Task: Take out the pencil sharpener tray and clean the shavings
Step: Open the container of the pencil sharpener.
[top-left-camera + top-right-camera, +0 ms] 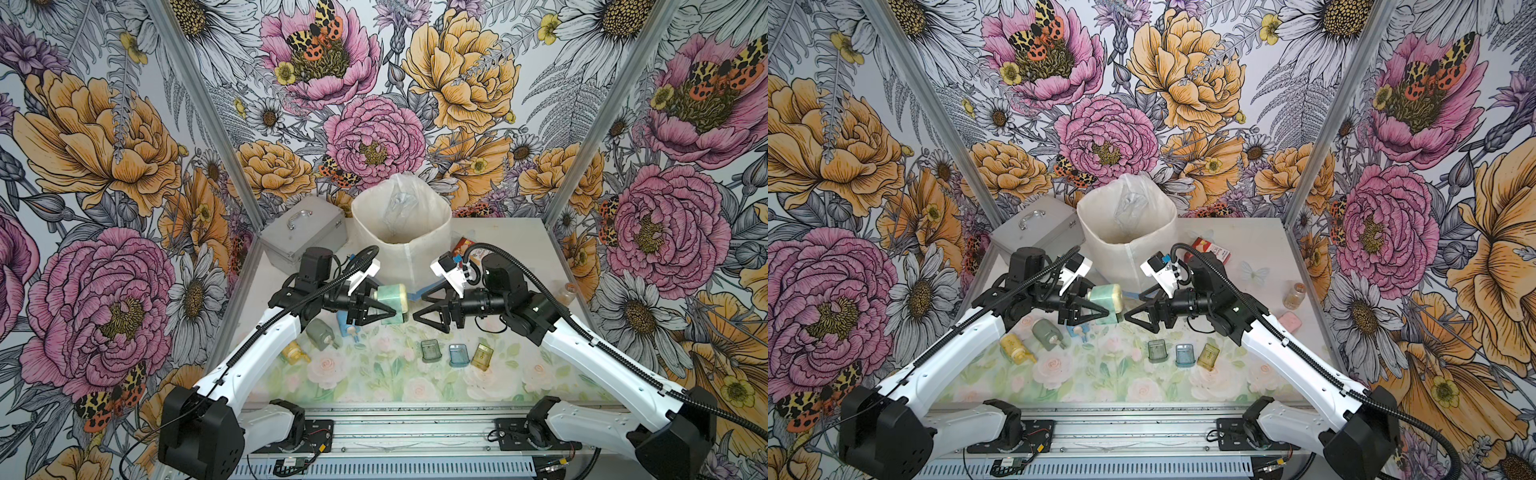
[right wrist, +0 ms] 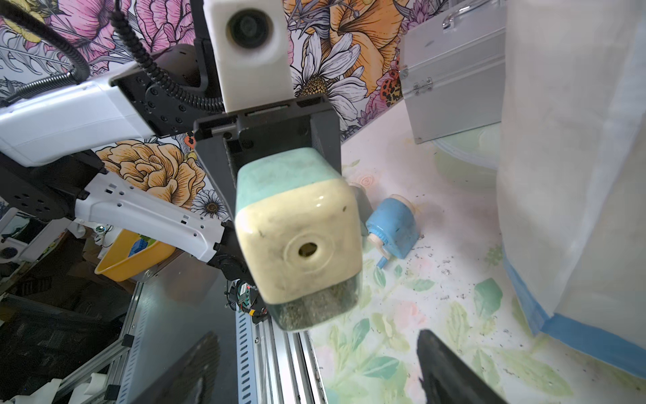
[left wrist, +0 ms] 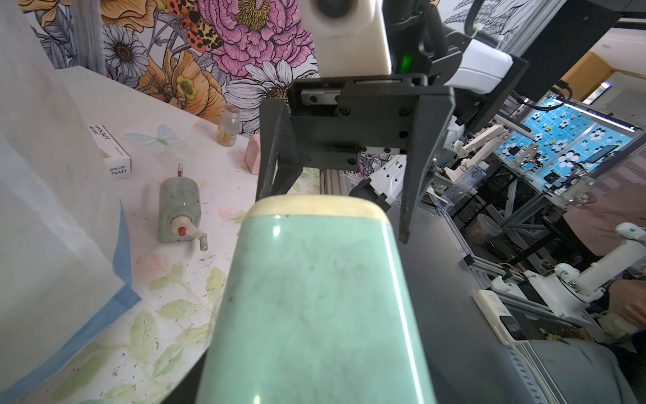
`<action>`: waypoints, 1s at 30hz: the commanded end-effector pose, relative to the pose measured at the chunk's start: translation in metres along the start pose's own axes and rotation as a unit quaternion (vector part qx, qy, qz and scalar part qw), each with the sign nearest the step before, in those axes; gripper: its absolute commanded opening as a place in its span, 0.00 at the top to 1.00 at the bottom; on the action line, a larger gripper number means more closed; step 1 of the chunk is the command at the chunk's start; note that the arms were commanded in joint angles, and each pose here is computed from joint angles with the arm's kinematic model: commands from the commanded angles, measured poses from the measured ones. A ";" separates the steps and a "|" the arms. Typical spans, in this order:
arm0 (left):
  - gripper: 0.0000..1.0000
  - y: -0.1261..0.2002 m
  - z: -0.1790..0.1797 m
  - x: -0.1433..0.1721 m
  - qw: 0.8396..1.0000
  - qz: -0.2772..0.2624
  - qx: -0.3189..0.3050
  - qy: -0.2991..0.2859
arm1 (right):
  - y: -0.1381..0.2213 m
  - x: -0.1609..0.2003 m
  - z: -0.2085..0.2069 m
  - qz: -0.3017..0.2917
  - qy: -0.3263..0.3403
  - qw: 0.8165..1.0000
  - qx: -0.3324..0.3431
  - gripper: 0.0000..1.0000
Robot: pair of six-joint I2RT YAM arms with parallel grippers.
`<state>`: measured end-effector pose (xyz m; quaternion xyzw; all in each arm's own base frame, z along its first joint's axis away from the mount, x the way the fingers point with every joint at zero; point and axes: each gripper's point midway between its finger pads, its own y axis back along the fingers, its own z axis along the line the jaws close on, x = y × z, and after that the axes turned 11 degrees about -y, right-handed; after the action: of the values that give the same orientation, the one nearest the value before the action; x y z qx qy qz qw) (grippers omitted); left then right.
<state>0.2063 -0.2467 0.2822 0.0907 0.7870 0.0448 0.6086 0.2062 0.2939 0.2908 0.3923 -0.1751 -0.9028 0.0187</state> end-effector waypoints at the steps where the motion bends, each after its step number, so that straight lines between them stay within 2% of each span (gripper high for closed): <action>1: 0.97 0.009 -0.024 -0.027 0.998 -0.030 0.036 -0.049 | 0.000 -0.013 0.014 -0.004 0.024 0.999 -0.033 0.12; 9: 0.98 0.010 -0.032 -0.033 0.996 -0.041 0.068 -0.044 | 0.000 -0.019 0.020 -0.018 0.057 0.998 -0.017 0.14; 14: 0.98 0.010 -0.032 -0.034 0.995 -0.042 0.078 -0.038 | -0.003 -0.021 0.030 -0.016 0.067 0.997 -0.031 0.15; 30: 0.98 0.012 -0.031 -0.035 0.996 -0.041 0.061 -0.045 | -0.022 -0.018 0.043 0.001 0.065 0.997 -0.050 0.20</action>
<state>0.1888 -0.2445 0.3054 0.1039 0.7846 -0.0157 0.6110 0.1873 0.3248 0.3089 0.4319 -0.1397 -0.8891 0.0597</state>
